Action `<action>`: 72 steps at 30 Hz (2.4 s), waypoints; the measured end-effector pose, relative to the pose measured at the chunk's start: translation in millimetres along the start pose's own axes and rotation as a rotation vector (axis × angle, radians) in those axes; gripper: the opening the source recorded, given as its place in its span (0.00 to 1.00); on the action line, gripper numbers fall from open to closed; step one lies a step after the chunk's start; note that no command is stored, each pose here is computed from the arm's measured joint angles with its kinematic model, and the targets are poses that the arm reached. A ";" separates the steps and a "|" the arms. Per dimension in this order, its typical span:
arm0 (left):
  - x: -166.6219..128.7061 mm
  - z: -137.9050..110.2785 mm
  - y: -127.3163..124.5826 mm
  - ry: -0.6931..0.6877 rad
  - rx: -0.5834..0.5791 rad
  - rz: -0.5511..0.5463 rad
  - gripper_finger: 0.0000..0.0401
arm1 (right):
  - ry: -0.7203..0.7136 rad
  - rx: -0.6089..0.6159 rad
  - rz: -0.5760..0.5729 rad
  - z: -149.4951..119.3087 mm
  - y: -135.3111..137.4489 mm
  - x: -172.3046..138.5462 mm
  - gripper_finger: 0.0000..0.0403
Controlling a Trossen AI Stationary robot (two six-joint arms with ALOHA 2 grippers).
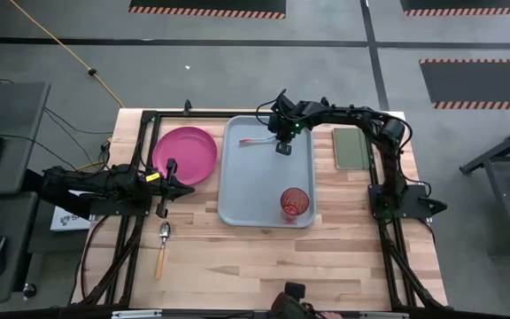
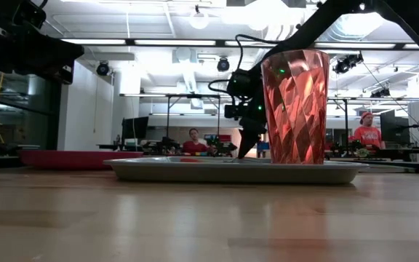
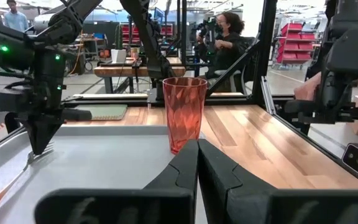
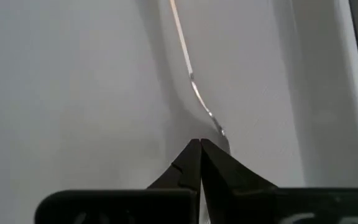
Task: Pick and place plate/cup/fork/spoon on tray
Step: Put the orange fork on the gray serving tray to the top left of the orange glass, then put the pink plate on the gray serving tray to the bottom of the orange glass
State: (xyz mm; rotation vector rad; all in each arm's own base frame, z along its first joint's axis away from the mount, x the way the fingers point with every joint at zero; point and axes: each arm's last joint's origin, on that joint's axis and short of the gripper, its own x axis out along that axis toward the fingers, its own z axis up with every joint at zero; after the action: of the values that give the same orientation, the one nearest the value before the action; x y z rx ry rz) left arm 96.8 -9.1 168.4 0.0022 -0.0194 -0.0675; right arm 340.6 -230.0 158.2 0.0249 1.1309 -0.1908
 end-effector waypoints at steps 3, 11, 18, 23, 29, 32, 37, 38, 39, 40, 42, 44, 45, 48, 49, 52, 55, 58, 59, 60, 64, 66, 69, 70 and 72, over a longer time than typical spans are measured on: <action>0.0 0.0 0.0 0.000 0.000 0.000 0.00 | 0.001 0.004 -0.026 0.0 -1.5 5.8 0.00; 0.0 0.1 0.0 -0.001 0.000 0.000 0.00 | -0.045 0.023 -0.067 4.4 -6.2 8.0 0.00; 0.0 0.0 0.0 0.000 0.000 0.000 0.00 | -0.081 0.061 -0.120 6.0 -15.7 6.0 0.00; 0.0 0.1 0.0 0.000 0.000 0.000 0.00 | -0.070 0.079 -0.147 3.4 -20.9 5.2 0.00; 0.0 0.0 0.0 0.000 0.000 0.000 0.00 | -0.165 0.097 -0.048 9.8 -18.8 3.4 0.00; 0.0 0.1 0.0 -0.001 0.000 0.000 0.00 | -0.224 0.077 0.052 17.7 -6.7 4.2 0.00; 0.0 0.0 0.0 0.000 0.000 0.000 0.00 | -0.259 0.001 0.156 32.9 28.4 7.0 0.00; 0.0 0.1 0.0 0.000 0.000 0.000 0.00 | -0.262 -0.019 0.167 37.2 37.1 6.7 0.00; 0.0 0.1 0.0 0.000 0.000 0.000 0.00 | -0.263 -0.036 0.171 41.7 44.7 5.6 0.00; 0.0 0.1 0.0 0.000 0.000 0.000 0.00 | -0.262 -0.053 0.161 46.5 51.2 4.0 0.00; 0.0 0.1 0.0 0.000 0.000 0.000 0.00 | -0.239 -0.096 0.132 55.0 62.8 -1.4 0.00; 0.0 0.1 0.0 0.000 0.000 0.000 0.00 | -0.181 -0.134 0.120 57.9 69.7 -9.4 0.00; 0.0 0.1 0.0 -0.001 0.000 0.000 0.00 | -0.158 -0.152 0.127 58.4 71.2 -14.2 0.00; 0.0 0.2 0.0 -0.001 0.000 0.000 0.00 | -0.103 -0.150 0.186 50.2 72.0 -29.0 0.00; 0.0 0.1 0.0 0.000 0.000 -0.001 0.00 | -0.088 -0.137 0.209 44.4 71.8 -32.6 0.00; 0.0 0.1 0.0 0.000 0.000 0.000 0.00 | -0.027 -0.081 0.241 14.6 71.9 -39.9 0.00; 0.0 0.1 0.0 0.000 0.000 0.000 0.00 | -0.029 -0.036 0.228 -23.2 78.0 -50.5 0.00; 0.0 0.1 0.0 0.000 0.000 0.000 0.00 | -0.104 0.039 0.171 -60.4 88.4 -66.8 0.00; 0.0 0.1 0.0 -0.001 0.000 0.000 0.00 | -0.144 0.070 0.148 -70.5 92.0 -72.5 0.00; 0.0 0.1 0.0 0.000 0.000 0.000 0.00 | -0.199 0.094 0.129 -80.4 97.2 -79.4 0.00; 0.0 0.0 0.0 0.000 0.000 0.000 0.00 | -0.458 0.149 0.074 -106.2 116.2 -103.0 0.00; 0.0 0.6 0.0 -0.006 0.000 0.000 0.00 | -0.584 0.159 0.066 -114.5 123.1 -114.7 0.00; -0.1 4.2 0.0 -0.043 -0.002 0.000 0.00 | -0.788 0.164 0.042 -119.5 129.5 -132.1 0.00; -0.1 5.7 0.0 -0.059 -0.002 0.000 0.00 | -0.846 0.164 0.035 -121.0 131.0 -137.0 0.00; -0.5 10.4 0.3 -0.107 -0.005 0.009 0.00 | -0.939 0.171 0.014 -122.2 132.7 -144.4 0.00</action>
State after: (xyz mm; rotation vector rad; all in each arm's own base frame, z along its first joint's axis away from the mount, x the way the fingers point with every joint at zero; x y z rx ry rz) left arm 96.1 -8.8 178.8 -0.0060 -0.1267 -0.0585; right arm 193.5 -65.2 225.8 0.0847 0.1771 -0.2486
